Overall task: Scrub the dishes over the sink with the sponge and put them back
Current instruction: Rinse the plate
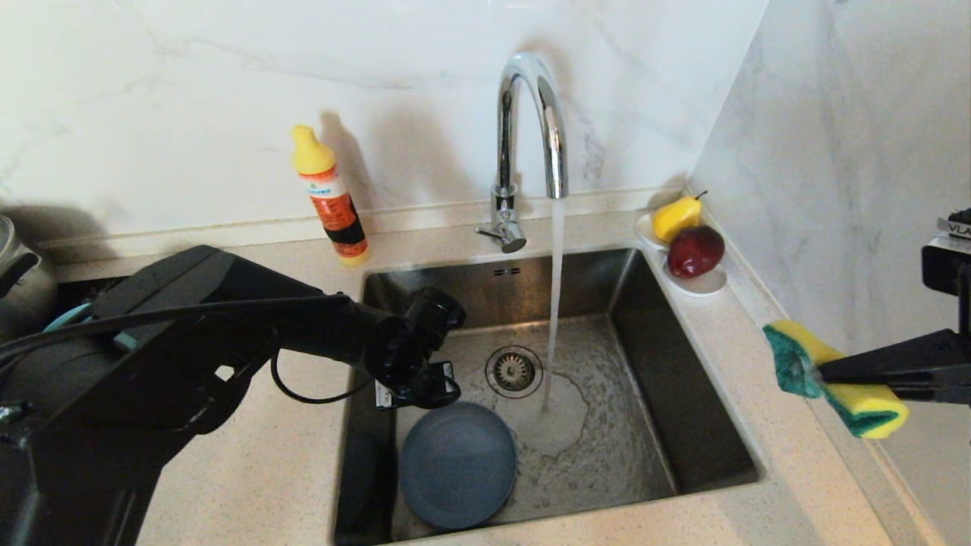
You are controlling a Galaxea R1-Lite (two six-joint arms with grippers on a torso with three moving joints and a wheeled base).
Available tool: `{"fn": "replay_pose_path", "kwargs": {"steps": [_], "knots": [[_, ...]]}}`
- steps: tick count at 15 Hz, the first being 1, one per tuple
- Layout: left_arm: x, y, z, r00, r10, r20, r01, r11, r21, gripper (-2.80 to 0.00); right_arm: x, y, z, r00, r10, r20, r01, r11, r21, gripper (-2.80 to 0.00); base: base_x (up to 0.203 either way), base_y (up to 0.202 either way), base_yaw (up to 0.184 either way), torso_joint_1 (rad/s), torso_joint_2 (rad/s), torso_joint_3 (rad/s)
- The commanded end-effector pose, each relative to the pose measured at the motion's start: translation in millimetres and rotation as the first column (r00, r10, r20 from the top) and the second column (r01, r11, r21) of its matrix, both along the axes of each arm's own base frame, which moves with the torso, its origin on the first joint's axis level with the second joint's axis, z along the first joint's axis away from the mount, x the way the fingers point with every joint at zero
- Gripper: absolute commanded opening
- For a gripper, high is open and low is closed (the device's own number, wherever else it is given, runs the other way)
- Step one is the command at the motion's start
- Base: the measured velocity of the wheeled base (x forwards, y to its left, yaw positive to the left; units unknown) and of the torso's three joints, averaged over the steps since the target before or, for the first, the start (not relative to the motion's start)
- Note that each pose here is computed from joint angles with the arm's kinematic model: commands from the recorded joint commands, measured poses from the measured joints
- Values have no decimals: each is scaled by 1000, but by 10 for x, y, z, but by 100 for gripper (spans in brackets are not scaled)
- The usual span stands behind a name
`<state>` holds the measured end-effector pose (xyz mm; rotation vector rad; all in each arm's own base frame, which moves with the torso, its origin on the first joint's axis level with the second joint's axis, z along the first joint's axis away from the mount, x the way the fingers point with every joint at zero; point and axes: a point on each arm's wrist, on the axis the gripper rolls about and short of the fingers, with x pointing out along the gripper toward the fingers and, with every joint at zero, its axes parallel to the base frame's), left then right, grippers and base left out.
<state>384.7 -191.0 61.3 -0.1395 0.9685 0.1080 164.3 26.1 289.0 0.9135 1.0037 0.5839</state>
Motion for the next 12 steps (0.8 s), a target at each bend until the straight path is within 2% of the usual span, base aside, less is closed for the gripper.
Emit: {"fn": "replay_pose_path", "kwargs": {"steps": [1, 3, 6, 9, 12], "knots": [[58, -32, -63, 1000, -5, -8, 5, 1000, -11, -280, 14, 0, -79, 1000, -2, -4, 2, 1000, 7, -280, 0, 0, 0, 0, 0, 0], [81, -51, -20, 1000, -24, -4, 24, 999, -38, -280, -2, -1, -96, 1000, -2, 2, 2, 1000, 9, -280, 0, 0, 0, 0, 0, 0], [95, -59, -97, 999, -32, -16, 31, 999, -31, -280, -15, -1, -107, 1000, 2, 0, -2, 1000, 10, -280, 0, 0, 0, 0, 0, 0], [118, -75, -83, 999, -42, -7, 42, 998, -50, -280, -18, 2, -116, 1000, 17, -3, -17, 1000, 24, -280, 0, 0, 0, 0, 0, 0], [134, -68, -75, 999, -53, -3, 53, 998, -46, -280, -5, 3, -124, 1000, 19, -7, -19, 1000, 25, -280, 0, 0, 0, 0, 0, 0]]}}
